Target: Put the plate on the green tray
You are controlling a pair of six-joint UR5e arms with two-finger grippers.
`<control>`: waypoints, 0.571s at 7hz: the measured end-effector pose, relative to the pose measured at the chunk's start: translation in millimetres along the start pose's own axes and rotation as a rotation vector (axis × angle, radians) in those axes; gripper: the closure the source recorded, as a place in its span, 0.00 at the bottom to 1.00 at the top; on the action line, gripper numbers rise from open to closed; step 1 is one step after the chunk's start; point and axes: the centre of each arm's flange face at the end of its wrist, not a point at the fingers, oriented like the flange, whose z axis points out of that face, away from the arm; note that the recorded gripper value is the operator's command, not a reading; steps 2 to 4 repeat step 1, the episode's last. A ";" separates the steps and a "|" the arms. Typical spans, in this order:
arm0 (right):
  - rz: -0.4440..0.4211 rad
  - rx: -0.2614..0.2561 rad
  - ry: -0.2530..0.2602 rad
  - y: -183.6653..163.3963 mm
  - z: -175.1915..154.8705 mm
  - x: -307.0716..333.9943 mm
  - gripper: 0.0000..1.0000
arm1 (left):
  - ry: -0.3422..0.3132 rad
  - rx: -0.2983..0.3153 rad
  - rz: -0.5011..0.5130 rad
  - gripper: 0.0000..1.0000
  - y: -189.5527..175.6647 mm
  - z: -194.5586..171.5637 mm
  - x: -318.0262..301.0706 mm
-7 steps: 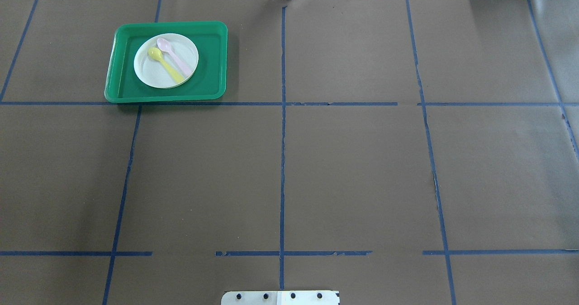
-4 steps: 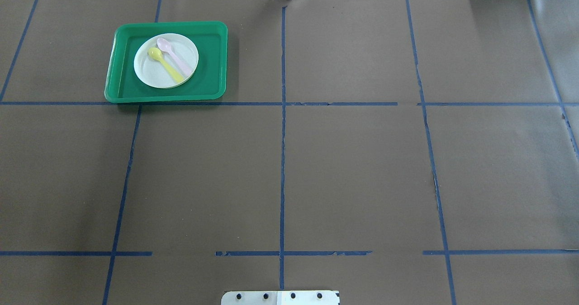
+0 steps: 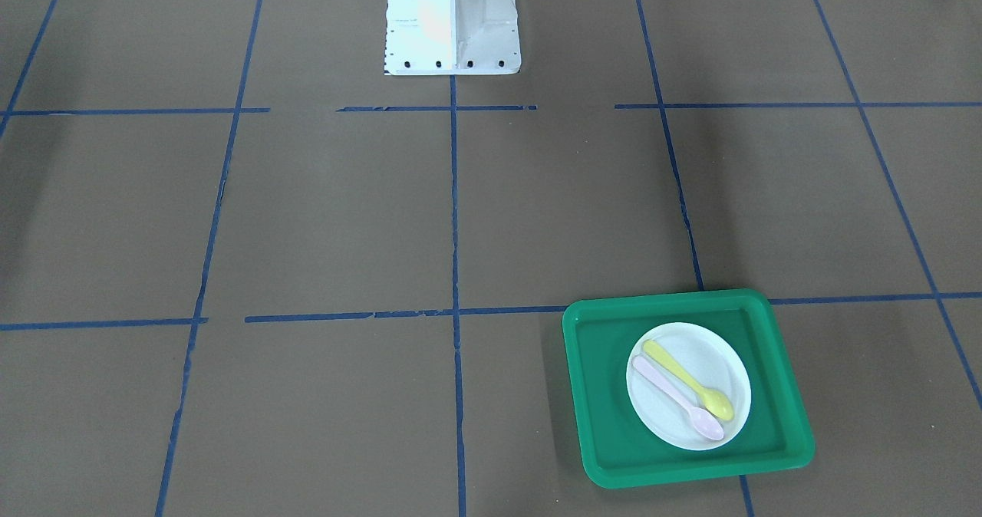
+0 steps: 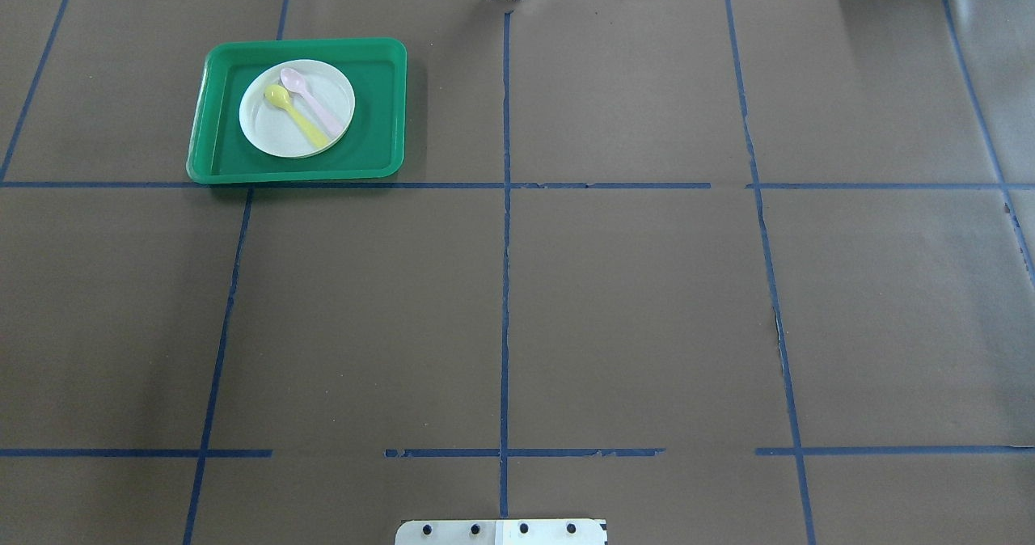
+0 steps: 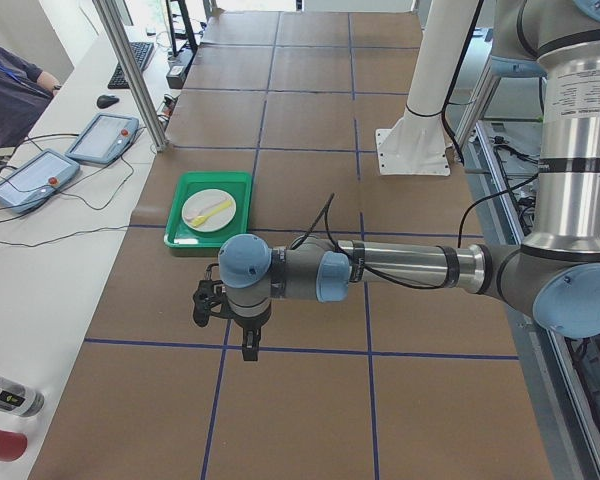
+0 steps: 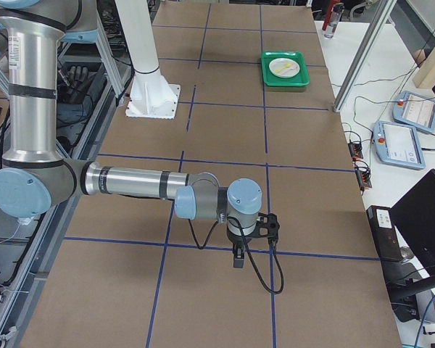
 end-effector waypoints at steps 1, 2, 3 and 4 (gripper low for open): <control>0.000 0.000 0.000 0.0 0.0 0.0 0.00 | 0.000 -0.002 -0.002 0.00 0.0 1.3 -1.4; 0.000 0.000 0.000 0.0 0.0 0.0 0.00 | 0.000 -0.002 -0.002 0.00 0.0 1.3 -1.4; 0.000 0.000 0.000 0.0 0.0 0.0 0.00 | 0.000 -0.002 -0.002 0.00 0.0 1.3 -1.4; 0.000 0.000 0.000 0.0 0.0 0.0 0.00 | 0.000 -0.002 -0.002 0.00 0.0 1.3 -1.4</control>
